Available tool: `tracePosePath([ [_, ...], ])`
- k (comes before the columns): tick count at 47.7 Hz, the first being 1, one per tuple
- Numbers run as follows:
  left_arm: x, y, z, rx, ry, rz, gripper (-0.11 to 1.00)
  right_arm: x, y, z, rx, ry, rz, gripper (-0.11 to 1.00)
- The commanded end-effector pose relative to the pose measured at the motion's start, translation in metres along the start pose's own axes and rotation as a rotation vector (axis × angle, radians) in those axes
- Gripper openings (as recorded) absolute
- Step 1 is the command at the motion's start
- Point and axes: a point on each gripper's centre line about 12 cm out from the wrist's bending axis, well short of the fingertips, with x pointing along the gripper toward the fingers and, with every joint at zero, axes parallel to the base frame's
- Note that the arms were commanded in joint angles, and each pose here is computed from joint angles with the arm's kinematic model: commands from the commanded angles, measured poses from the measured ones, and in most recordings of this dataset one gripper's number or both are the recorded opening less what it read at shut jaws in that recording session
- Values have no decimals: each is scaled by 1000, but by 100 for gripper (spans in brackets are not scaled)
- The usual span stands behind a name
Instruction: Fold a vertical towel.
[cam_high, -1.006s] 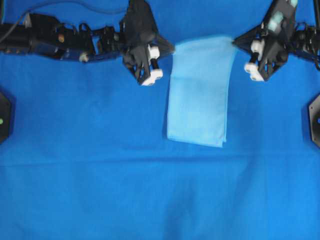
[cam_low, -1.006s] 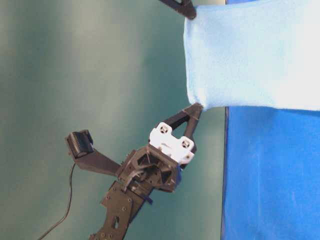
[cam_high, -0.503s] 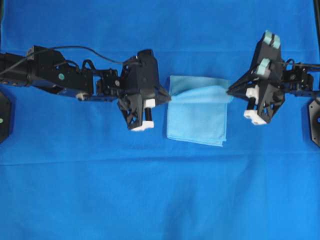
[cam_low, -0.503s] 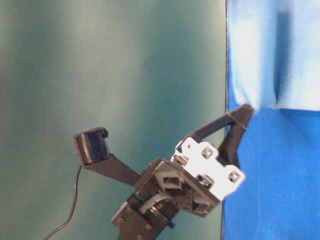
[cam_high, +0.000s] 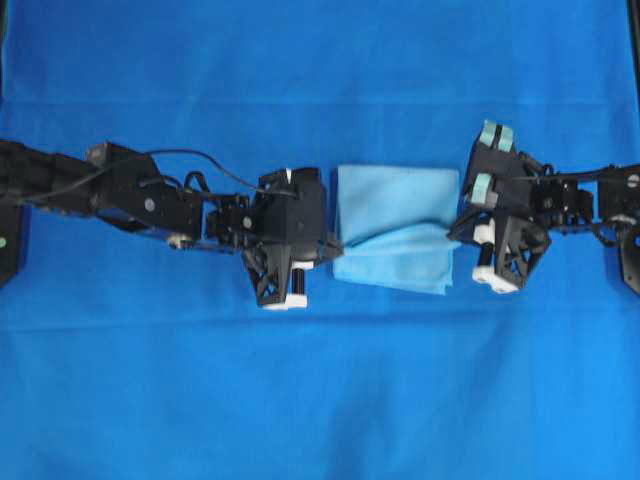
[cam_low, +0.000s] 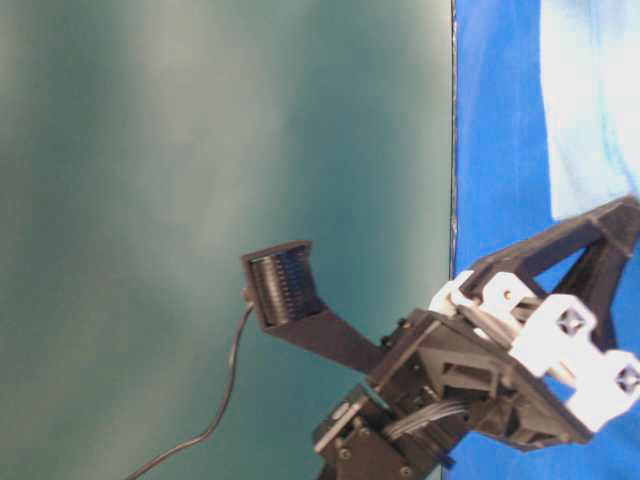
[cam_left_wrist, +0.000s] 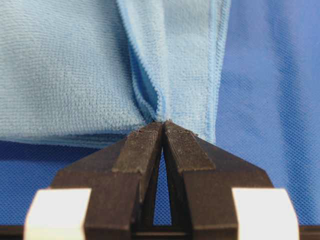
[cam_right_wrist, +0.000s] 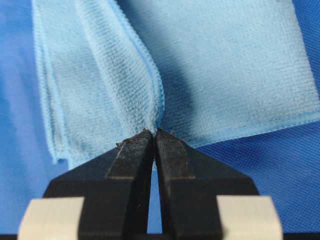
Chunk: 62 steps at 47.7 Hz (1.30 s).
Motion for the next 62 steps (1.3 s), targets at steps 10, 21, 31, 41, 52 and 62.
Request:
tracePosePath([
  [10, 1, -1, 12, 14, -61, -2, 1, -2, 3, 10, 0, -42, 13, 3],
  [21, 1, -1, 16, 17, -98, -1, 2, -1, 9, 11, -18, -53, 29, 45],
  [31, -5, -8, 21, 18, -100, -14, 55, -6, 25, 10, -56, -46, 62, 61],
  [41, -32, -25, 36, 34, -85, -48, 81, -30, 49, 15, -117, -61, 125, 60],
  [52, -85, -35, 65, 49, -143, -74, 76, -74, 53, 29, -149, -163, 164, 60],
  [62, -134, -30, 80, 57, -229, -71, 75, -122, 49, 45, -190, -355, 190, 60],
])
